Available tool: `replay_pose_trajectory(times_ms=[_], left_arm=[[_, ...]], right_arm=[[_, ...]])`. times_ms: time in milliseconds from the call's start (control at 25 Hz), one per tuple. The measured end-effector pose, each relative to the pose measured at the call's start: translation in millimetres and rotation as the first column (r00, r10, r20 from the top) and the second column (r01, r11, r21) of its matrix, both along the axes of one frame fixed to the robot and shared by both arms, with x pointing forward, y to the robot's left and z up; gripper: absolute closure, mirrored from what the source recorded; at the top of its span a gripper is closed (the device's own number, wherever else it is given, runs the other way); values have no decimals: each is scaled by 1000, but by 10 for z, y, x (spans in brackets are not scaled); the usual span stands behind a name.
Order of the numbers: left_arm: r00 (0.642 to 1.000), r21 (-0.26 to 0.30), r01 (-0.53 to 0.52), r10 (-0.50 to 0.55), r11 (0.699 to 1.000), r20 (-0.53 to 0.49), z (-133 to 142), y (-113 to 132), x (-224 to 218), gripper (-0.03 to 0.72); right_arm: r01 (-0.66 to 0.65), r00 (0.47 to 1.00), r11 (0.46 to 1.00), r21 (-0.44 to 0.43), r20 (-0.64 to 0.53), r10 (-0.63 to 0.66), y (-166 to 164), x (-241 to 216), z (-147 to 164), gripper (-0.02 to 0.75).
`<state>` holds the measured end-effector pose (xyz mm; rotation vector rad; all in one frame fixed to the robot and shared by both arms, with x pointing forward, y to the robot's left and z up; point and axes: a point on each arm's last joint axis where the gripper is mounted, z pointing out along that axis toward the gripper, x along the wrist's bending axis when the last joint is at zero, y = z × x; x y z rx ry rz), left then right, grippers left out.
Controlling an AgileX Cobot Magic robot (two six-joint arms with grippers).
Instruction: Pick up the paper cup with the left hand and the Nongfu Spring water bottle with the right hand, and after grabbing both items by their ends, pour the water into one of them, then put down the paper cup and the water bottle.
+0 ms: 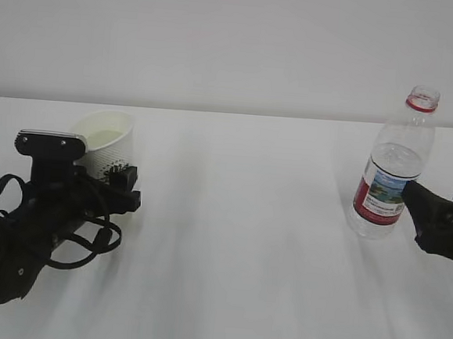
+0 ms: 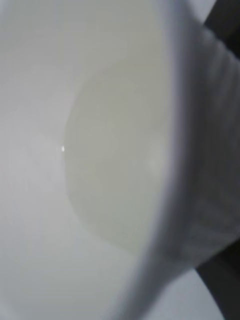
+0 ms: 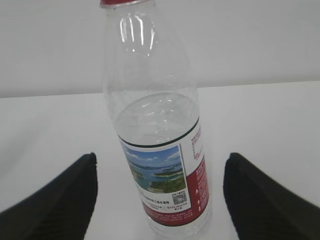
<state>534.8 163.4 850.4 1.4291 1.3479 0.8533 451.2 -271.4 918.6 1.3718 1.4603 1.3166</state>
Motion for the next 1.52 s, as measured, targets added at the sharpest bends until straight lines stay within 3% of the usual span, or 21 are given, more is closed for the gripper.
replay_pose_trajectory(times_ms=[560, 880, 1520], left_arm=[[997, 21, -78, 78, 997, 2, -2, 167, 61, 178], [999, 38, -45, 45, 998, 13, 5, 312, 141, 179], [1000, 53, 2, -2, 999, 6, -106, 255, 214, 176]], right_arm=[[2, 1000, 1000, 0, 0, -2, -1, 0, 0, 148], [-2, 1000, 1000, -1, -4, 2, 2, 0, -8, 148], [-33, 999, 999, -8, -16, 33, 28, -4, -37, 148]])
